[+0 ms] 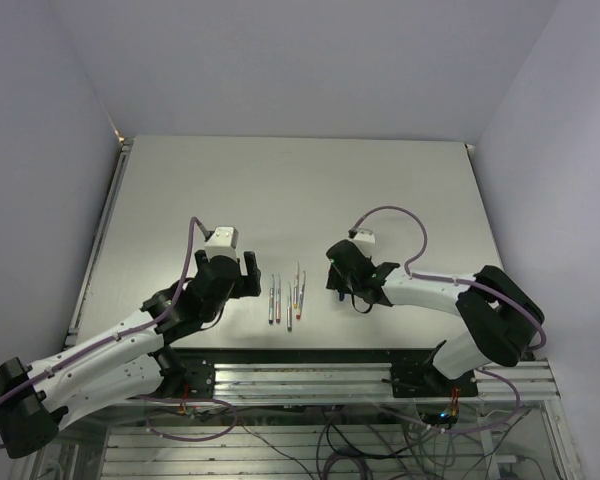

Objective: Insert the pens into the pen caps

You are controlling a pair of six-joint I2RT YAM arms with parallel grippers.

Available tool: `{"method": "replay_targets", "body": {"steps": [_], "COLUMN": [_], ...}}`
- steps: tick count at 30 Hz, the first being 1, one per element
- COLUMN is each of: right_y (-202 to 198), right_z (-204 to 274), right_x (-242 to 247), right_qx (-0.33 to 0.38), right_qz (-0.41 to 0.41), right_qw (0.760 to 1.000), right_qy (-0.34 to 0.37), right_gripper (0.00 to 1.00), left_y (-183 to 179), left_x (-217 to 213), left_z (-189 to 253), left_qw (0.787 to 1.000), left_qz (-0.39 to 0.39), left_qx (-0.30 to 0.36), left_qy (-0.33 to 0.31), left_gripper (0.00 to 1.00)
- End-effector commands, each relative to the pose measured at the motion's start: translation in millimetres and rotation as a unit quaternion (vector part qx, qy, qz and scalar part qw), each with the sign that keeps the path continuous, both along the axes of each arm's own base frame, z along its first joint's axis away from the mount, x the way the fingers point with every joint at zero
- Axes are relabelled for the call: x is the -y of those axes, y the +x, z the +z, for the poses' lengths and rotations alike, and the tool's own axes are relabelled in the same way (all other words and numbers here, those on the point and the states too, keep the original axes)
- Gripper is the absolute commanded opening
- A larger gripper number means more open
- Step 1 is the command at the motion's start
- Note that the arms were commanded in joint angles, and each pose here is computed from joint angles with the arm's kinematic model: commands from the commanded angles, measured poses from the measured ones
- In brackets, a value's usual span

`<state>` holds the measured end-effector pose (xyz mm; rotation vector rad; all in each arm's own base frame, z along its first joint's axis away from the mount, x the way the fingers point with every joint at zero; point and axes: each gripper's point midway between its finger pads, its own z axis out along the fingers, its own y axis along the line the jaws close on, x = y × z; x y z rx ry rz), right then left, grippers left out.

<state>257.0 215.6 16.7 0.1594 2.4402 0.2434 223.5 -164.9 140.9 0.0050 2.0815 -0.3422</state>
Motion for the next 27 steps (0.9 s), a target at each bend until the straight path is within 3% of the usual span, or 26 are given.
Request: {"method": "replay_targets", "body": {"steps": [1, 18, 27], "right_y": [-19, -45, -58], "right_z": [-14, -25, -32], "right_x": [32, 30, 30], "right_qx": [-0.032, -0.063, -0.077], "right_qz": [-0.007, 0.014, 0.017], "right_qw": [0.997, 0.994, 0.991], "right_qy": [-0.072, -0.089, -0.113], "right_gripper": [0.50, 0.39, 0.35], "left_y": [0, -1, -8], "left_x": [1, 0, -2], "left_z": [1, -1, -12], "left_qw": [1.000, 1.000, 0.999], "left_qz": [0.001, 0.009, 0.012], "left_qx": [0.001, -0.008, -0.046], "left_qy": [-0.010, -0.009, 0.006], "left_gripper": [0.89, 0.89, 0.87]}}
